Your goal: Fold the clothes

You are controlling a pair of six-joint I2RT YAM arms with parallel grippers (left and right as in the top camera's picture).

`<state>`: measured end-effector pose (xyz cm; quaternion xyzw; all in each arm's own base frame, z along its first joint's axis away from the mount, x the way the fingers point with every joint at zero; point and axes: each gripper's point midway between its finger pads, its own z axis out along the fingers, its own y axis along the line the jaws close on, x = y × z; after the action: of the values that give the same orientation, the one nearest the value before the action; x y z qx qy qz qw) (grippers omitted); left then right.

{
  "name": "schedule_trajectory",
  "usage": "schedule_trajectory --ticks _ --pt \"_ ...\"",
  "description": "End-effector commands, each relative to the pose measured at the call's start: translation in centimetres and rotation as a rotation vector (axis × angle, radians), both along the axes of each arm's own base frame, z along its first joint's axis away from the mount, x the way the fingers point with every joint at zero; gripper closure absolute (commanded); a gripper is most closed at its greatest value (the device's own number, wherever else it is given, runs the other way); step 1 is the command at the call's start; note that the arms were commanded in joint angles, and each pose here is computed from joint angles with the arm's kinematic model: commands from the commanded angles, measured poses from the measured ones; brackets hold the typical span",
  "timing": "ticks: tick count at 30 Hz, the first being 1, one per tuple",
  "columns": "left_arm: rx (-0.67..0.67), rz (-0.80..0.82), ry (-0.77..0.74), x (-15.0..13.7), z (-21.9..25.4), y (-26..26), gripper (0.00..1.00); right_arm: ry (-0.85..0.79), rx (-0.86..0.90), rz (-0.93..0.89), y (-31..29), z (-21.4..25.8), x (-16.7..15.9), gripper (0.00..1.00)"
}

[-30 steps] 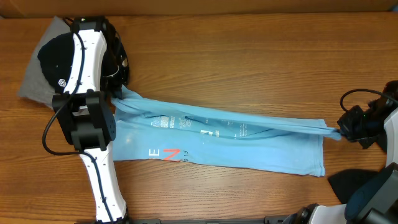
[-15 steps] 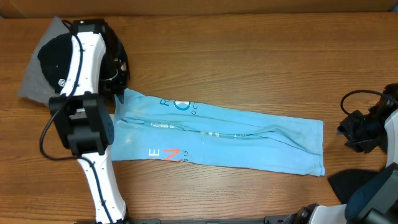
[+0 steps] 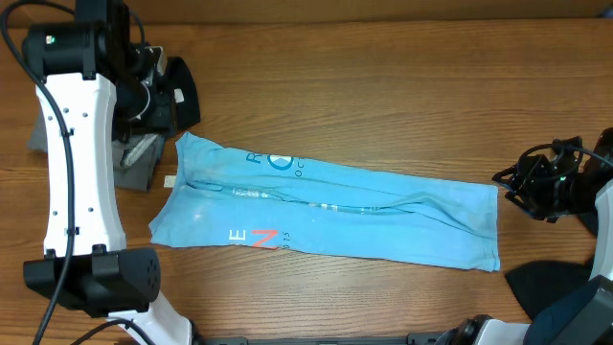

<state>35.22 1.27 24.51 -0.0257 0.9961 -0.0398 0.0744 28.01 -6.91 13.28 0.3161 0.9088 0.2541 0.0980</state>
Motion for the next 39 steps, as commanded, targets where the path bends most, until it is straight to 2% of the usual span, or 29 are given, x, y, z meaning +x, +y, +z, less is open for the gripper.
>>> schedule_trajectory --ticks 1,3,7,9,10,11,15,18,24,27,30,33,34,39 --pt "-0.060 0.024 0.132 -1.0 -4.0 -0.9 0.57 -0.009 0.002 0.030 0.7 0.1 -0.3 0.44" --pt "-0.084 0.024 0.172 -1.2 -6.6 -1.3 0.57 0.010 -0.009 0.053 1.3 -1.0 -0.6 0.36" --pt "-0.135 0.022 0.192 -1.0 -11.0 -2.1 0.55 0.021 -0.021 0.111 3.2 -3.5 -0.6 0.31" --pt "-0.146 0.023 0.207 -1.4 -12.8 -2.3 0.54 0.018 -0.077 0.123 3.2 -5.0 -0.2 0.32" --pt "-0.146 0.023 0.216 -1.6 -14.0 -2.3 0.52 0.001 -0.104 0.120 3.4 -5.9 0.4 0.41" --pt "-0.145 0.023 0.221 -1.8 -14.6 -2.3 0.50 0.004 -0.095 0.102 3.8 -6.3 0.5 0.43" --pt "-0.143 0.023 0.238 -2.4 -16.1 -2.3 0.46 0.027 -0.082 0.131 5.7 -7.8 -0.1 0.37" --pt "-0.141 0.021 0.248 -2.8 -16.6 -2.3 0.46 0.056 -0.106 0.151 6.1 -8.4 -0.7 0.37" --pt "-0.140 0.020 0.225 -2.3 -16.8 -2.2 0.45 0.103 -0.168 0.064 5.3 -10.4 -1.2 0.32" --pt "-0.139 0.020 0.223 -2.2 -16.8 -2.2 0.45 0.106 -0.177 0.042 5.1 -10.8 -1.3 0.46" --pt "-0.139 0.019 0.223 -2.2 -16.8 -2.2 0.46 0.150 -0.166 0.051 5.4 -11.0 -2.3 0.65" --pt "-0.140 0.020 0.222 -2.2 -16.8 -2.2 0.46 0.226 -0.163 0.054 5.5 -11.2 -4.1 0.91" --pt "-0.140 0.020 0.222 -2.2 -16.8 -2.2 0.46 0.263 -0.168 0.046 5.5 -11.3 -4.8 0.96" --pt "-0.140 0.019 0.223 -2.2 -16.8 -2.2 0.46 0.326 -0.220 -0.038 4.3 -10.6 -5.5 0.96"
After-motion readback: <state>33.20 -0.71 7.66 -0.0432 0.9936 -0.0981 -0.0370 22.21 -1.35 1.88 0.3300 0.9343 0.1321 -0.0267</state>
